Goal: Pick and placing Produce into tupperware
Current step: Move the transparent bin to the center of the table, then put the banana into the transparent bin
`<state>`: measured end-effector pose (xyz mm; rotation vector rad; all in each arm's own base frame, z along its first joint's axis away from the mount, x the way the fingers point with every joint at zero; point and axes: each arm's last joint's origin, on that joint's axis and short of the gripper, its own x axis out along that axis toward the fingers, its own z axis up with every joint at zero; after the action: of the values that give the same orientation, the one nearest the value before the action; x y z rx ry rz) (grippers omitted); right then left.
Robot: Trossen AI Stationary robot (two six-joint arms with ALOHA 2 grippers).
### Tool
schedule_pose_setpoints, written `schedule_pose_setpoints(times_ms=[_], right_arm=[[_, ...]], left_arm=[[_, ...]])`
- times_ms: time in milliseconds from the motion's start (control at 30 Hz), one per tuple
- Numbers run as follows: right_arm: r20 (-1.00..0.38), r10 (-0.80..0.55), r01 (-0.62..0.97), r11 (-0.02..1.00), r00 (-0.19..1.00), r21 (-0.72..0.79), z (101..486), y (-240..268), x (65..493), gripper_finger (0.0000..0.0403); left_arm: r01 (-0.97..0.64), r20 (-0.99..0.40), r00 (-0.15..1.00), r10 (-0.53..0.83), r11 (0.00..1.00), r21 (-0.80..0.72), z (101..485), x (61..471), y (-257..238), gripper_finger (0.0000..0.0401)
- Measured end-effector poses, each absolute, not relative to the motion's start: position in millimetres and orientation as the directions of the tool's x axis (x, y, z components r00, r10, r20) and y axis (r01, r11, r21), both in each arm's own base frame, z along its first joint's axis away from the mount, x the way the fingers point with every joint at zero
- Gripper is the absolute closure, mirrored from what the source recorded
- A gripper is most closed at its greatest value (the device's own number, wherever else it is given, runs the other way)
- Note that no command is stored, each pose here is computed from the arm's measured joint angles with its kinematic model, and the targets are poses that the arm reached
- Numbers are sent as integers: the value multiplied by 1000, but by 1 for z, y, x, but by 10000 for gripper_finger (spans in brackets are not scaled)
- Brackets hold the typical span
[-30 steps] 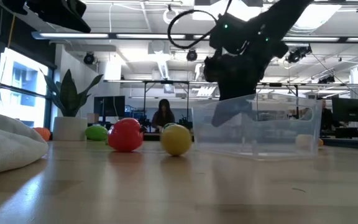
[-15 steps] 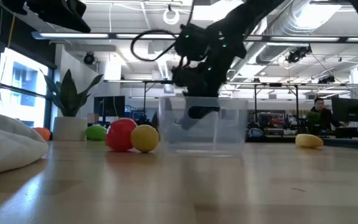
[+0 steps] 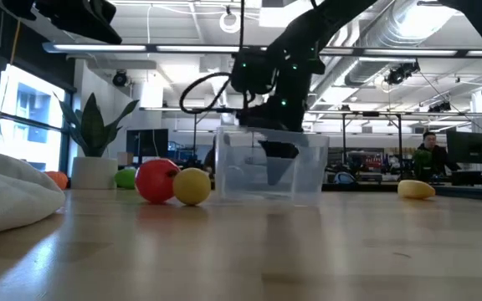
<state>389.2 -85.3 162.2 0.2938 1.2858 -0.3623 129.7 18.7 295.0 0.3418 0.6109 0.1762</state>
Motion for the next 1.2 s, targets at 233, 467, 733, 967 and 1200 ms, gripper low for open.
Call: schedule_pose_setpoints(times_ms=[233,467,733,967,1200], right_arm=[[-979,-92,407,913,183,-10,160,-64,387,375],[-985,-93,441,897,144,-20,160,-58,384,375],[-995,-87,402,914,57,-57,159,-42,378,375],[-991,-90,367,929,95,-50,159,-33,382,375],[-991,-94,349,935,92,-56,162,-36,382,375]], left_arm=[[-60,-534,805,261,930,364,295,129,19,400],[-60,-533,805,261,929,364,295,130,19,400],[-53,-534,807,251,932,359,295,130,18,400],[-52,-534,807,254,930,363,295,130,18,400],[-53,-534,807,254,930,363,295,130,18,400]])
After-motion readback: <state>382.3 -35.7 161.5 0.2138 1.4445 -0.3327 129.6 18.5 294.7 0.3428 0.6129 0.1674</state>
